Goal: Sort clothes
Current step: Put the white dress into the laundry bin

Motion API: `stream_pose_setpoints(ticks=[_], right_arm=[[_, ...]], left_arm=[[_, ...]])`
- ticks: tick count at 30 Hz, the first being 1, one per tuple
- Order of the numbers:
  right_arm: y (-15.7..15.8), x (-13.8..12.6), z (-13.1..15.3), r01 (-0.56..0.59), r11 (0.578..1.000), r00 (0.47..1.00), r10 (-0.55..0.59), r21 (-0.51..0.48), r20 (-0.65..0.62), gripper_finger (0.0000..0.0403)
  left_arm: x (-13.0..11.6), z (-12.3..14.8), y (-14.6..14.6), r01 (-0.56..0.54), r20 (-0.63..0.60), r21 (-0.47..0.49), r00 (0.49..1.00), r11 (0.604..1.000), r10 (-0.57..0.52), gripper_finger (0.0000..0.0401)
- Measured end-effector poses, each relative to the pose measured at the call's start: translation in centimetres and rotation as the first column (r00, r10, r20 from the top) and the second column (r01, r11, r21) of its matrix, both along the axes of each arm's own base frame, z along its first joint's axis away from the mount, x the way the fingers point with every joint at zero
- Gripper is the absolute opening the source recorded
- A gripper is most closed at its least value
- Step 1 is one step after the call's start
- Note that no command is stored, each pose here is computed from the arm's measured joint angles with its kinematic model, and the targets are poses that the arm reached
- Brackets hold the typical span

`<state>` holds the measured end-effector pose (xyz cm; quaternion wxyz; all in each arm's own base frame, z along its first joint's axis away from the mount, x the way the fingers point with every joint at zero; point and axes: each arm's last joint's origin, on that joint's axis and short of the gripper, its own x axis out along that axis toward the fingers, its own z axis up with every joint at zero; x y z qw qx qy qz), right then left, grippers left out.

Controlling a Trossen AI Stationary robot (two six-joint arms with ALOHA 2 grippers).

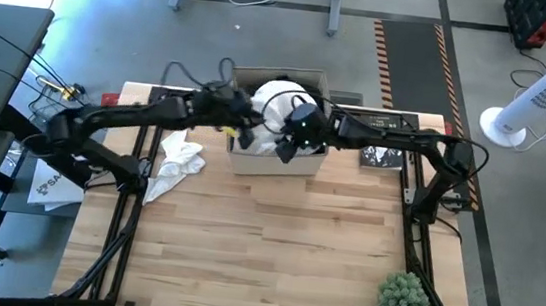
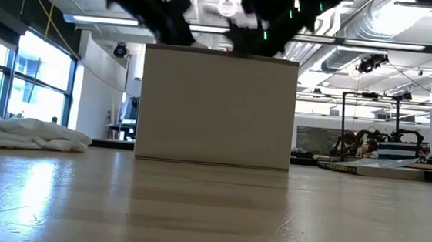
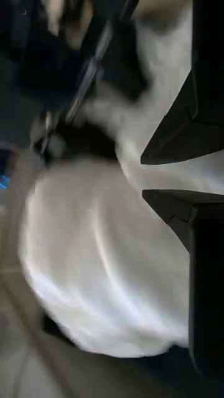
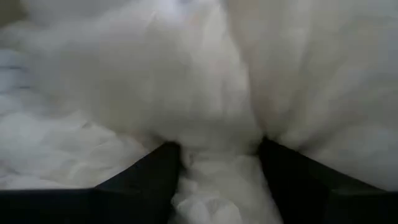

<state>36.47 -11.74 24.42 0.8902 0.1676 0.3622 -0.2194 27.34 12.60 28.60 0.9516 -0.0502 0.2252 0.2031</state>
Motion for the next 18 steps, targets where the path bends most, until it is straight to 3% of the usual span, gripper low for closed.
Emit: stream_pose_setpoints(ticks=[3,5,9,15,18], right_arm=[[-1.4,-1.2,-3.2,0.104,0.987,0.993,-0.110,0.123,0.044,0.0224],[-2.4,-1.7,-4.5,0.116,0.971,0.984,-0.140,0.209,0.107,0.0224],[-3.1,-2.1,-4.8,0.101,0.962,0.976,-0.145,0.255,0.161,0.0224],[-2.9,-1.8,1.0,0.072,0.961,0.948,-0.150,0.268,0.282,0.0224],[-2.6,-1.7,5.5,0.033,0.984,0.906,-0.103,0.173,0.411,0.0224]], left_arm=[[1.1,-3.1,2.3,-0.097,-0.074,-0.041,0.993,0.994,0.093,0.0074],[1.4,-4.7,3.5,-0.165,-0.122,-0.056,0.980,0.985,0.158,0.0074],[1.1,-6.1,5.1,-0.228,-0.165,-0.084,0.963,0.970,0.212,0.0074],[0.2,-5.6,5.2,-0.246,-0.191,-0.082,0.955,0.966,0.227,0.0074],[-0.4,-4.3,4.5,-0.233,-0.176,-0.050,0.959,0.971,0.221,0.0074]])
